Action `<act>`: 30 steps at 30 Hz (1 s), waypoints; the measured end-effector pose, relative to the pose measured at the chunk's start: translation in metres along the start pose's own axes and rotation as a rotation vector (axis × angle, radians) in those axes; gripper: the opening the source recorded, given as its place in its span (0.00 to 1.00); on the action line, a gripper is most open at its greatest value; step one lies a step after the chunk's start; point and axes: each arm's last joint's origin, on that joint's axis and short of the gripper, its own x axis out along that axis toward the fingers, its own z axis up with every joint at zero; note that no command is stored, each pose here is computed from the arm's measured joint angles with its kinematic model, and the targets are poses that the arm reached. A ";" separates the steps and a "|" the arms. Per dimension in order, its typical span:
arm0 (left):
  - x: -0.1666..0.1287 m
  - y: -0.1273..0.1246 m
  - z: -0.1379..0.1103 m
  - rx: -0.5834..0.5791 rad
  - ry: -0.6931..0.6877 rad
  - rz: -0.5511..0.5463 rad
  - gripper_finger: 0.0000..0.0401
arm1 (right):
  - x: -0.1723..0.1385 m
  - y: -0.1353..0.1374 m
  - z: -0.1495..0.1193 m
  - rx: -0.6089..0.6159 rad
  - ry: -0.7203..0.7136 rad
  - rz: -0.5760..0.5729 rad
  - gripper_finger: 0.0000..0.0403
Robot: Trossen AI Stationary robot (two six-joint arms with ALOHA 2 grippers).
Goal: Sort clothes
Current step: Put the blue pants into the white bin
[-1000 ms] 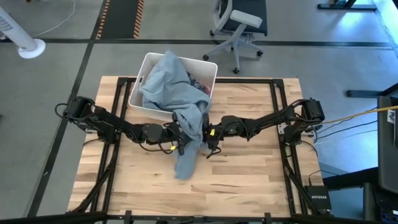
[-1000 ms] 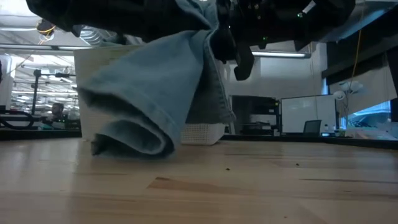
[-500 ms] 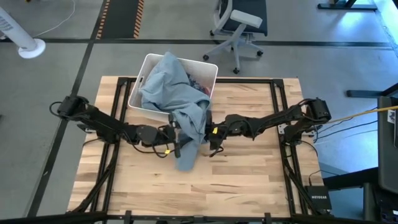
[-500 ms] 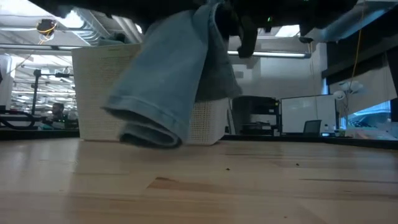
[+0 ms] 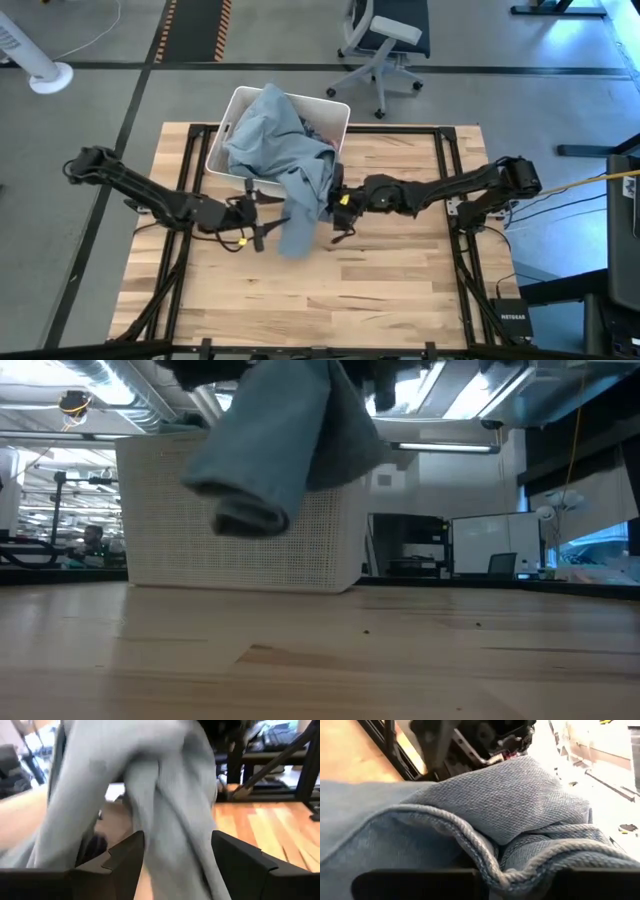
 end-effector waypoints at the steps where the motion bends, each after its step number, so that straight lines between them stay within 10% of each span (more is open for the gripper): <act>1: -0.004 0.002 0.000 -0.004 0.019 0.009 0.56 | 0.002 -0.006 0.002 -0.006 0.020 0.005 0.11; 9: -0.028 0.019 0.000 -0.060 0.094 0.041 0.56 | 0.009 -0.065 0.013 -0.024 0.094 0.001 0.11; 22: -0.043 0.031 -0.012 -0.109 0.218 0.091 0.56 | -0.009 -0.206 0.000 -0.022 0.095 -0.317 0.11; 30: -0.043 0.030 -0.012 -0.109 0.217 0.092 0.56 | 0.023 -0.208 -0.063 0.101 0.192 -0.279 0.11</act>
